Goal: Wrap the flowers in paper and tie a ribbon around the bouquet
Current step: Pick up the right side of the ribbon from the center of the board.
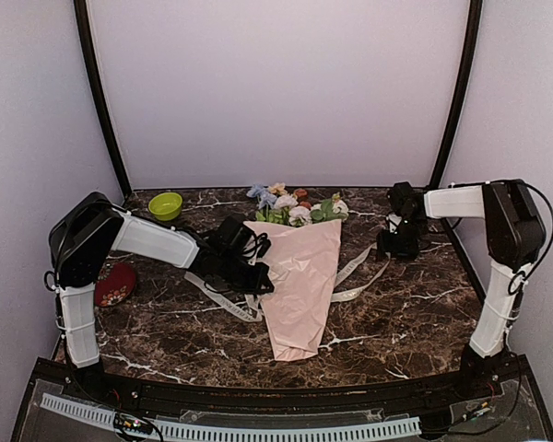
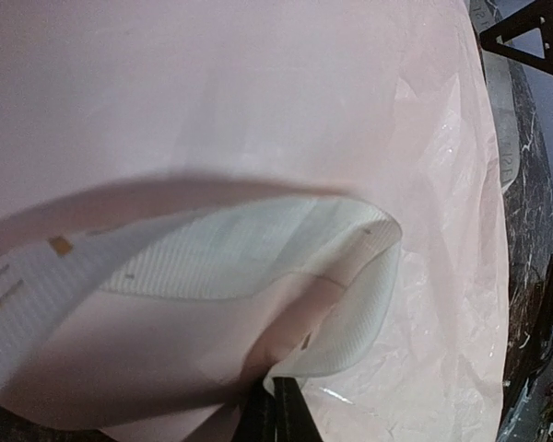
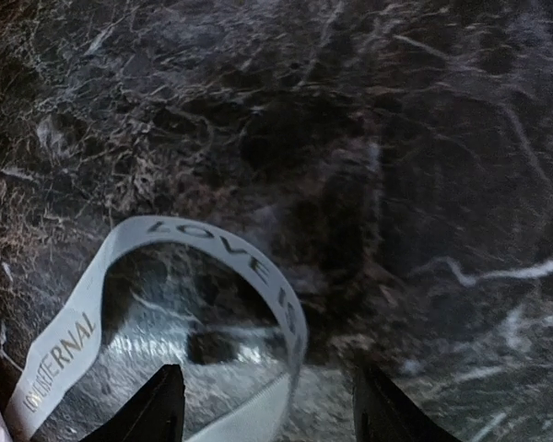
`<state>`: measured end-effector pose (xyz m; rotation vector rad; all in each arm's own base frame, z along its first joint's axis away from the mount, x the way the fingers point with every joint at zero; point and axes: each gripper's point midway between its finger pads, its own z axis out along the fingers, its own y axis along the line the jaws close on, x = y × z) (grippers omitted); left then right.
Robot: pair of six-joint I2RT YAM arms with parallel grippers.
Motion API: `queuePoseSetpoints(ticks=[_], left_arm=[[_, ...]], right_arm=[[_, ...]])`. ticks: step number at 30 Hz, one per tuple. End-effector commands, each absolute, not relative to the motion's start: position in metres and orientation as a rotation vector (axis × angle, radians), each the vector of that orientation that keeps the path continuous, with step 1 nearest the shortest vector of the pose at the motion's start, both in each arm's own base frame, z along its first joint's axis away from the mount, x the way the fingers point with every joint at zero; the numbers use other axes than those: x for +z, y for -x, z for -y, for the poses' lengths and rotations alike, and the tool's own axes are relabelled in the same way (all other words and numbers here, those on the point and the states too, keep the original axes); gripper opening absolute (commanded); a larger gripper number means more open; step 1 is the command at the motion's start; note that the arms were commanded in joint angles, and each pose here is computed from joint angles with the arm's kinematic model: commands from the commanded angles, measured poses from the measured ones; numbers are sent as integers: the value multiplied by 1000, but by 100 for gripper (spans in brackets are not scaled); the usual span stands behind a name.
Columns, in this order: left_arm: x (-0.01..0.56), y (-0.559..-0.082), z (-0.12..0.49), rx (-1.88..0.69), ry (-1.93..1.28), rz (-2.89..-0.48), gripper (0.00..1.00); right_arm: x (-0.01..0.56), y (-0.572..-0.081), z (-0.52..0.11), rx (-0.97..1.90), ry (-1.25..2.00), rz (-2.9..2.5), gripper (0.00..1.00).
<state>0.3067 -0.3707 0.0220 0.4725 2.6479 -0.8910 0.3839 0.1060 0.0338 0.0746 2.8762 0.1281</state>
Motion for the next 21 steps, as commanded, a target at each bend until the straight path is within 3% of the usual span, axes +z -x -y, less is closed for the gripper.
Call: queuePoseSetpoints(ticks=[1,3,5,13,21], left_arm=[[-3,-288,358,-843,-468,-2747,0],[-4,-289,355,-818,-465,-2745,0],[-4,-291,351,-786,-463,-2746,0],[-8,-296,338,-641,-490,-2758,0],[2,-305,328,-516,-527,-2755,0]], right_arm=[[22,-400,-127,257,47,-2880,52],[16,-397,-117,198,31,-2895,23],[23,-393,-108,181,9,-2879,1],[153,-378,-79,152,-60,-2570,0],[246,-336,-132,609,143,-2274,0]])
